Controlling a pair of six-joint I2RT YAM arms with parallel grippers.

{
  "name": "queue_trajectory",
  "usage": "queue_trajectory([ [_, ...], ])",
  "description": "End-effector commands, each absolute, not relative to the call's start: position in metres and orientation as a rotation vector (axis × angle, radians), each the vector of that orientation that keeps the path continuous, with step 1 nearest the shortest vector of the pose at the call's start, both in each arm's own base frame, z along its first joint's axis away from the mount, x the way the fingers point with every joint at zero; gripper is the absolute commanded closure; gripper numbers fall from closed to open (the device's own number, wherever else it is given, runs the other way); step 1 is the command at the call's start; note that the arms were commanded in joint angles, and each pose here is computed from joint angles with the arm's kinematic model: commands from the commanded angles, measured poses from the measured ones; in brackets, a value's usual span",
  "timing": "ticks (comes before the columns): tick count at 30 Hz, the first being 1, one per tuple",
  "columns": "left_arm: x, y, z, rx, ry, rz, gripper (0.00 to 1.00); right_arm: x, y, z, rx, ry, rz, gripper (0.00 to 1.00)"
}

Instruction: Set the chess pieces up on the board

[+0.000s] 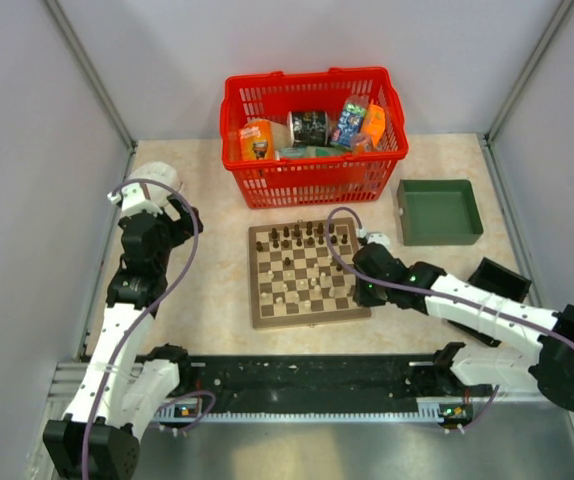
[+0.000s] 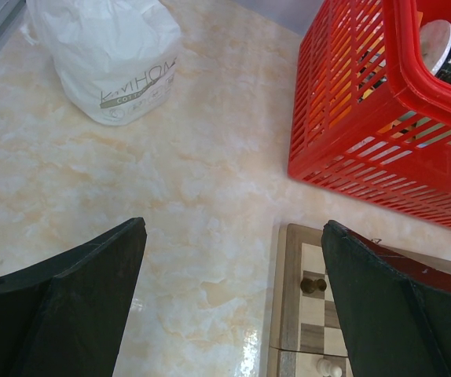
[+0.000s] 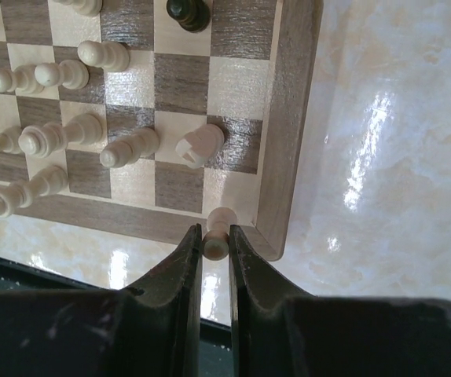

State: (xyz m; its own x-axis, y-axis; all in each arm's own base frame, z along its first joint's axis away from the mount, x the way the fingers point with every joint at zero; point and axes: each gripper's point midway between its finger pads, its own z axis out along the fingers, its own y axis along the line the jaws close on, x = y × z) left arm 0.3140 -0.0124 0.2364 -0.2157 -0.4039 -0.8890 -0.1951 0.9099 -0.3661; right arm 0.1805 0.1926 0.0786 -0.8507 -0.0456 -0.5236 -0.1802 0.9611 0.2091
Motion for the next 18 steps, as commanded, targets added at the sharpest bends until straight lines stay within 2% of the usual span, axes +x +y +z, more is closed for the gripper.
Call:
queue_trajectory([
  [1,0.32,-0.016,0.258,-0.432,1.738,-0.237,0.01,0.192,0.202,0.08,-0.128,2.518,0.338,0.99],
  [10,0.319,-0.013,0.256,-0.437,1.74,-0.219,0.01,0.191,0.197,0.072,-0.122,2.533,0.291,0.98],
  [18,0.322,-0.015,0.251,-0.435,1.754,-0.229,0.01,0.192,0.199,0.068,-0.13,2.539,0.281,0.93],
])
